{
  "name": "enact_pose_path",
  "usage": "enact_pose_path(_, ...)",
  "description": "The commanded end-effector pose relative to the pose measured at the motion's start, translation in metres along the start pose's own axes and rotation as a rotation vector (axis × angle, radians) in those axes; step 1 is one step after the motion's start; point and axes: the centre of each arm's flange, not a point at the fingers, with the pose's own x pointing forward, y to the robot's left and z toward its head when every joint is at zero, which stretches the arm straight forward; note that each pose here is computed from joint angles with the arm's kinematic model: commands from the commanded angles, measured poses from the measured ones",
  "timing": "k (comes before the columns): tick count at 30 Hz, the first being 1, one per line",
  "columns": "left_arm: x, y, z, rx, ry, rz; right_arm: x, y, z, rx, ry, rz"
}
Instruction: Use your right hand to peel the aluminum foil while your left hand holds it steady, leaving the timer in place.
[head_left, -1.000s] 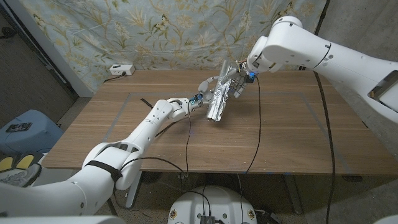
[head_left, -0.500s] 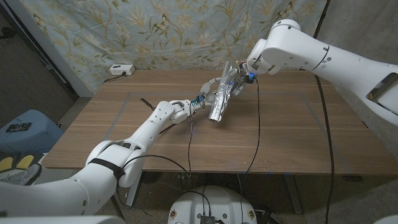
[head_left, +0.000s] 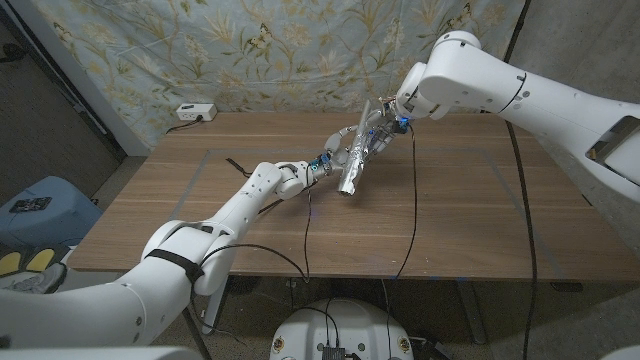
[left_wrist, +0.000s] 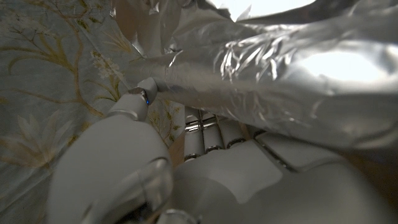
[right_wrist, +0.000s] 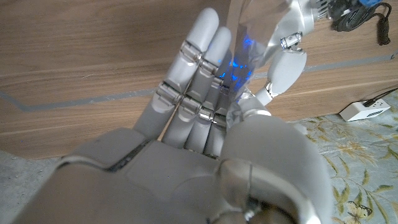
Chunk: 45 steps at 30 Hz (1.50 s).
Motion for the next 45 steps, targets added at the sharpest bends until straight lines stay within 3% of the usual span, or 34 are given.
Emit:
enact_pose_path(1, 0.000, 0.003, -0.002, -0.014, 0.021, -0.048, 0.004, 0.000, 0.004, -0.002, -0.006, 0.004)
enact_pose_path(8, 0.004, 0.003, -0.006, -0.007, 0.063, -0.115, 0.002, -0.004, 0.007, -0.014, -0.010, 0.004)
enact_pose_path(23, 0.008, 0.000, -0.013, 0.003, 0.106, -0.127, -0.001, -0.007, 0.001, 0.004, -0.003, -0.006)
enact_pose_path(35, -0.006, -0.012, -0.005, 0.049, 0.097, -0.078, -0.004, -0.020, -0.008, 0.011, -0.019, -0.024)
enact_pose_path(45, -0.023, -0.014, -0.001, 0.063, 0.088, -0.046, -0.002, -0.033, -0.019, 0.004, -0.018, -0.048)
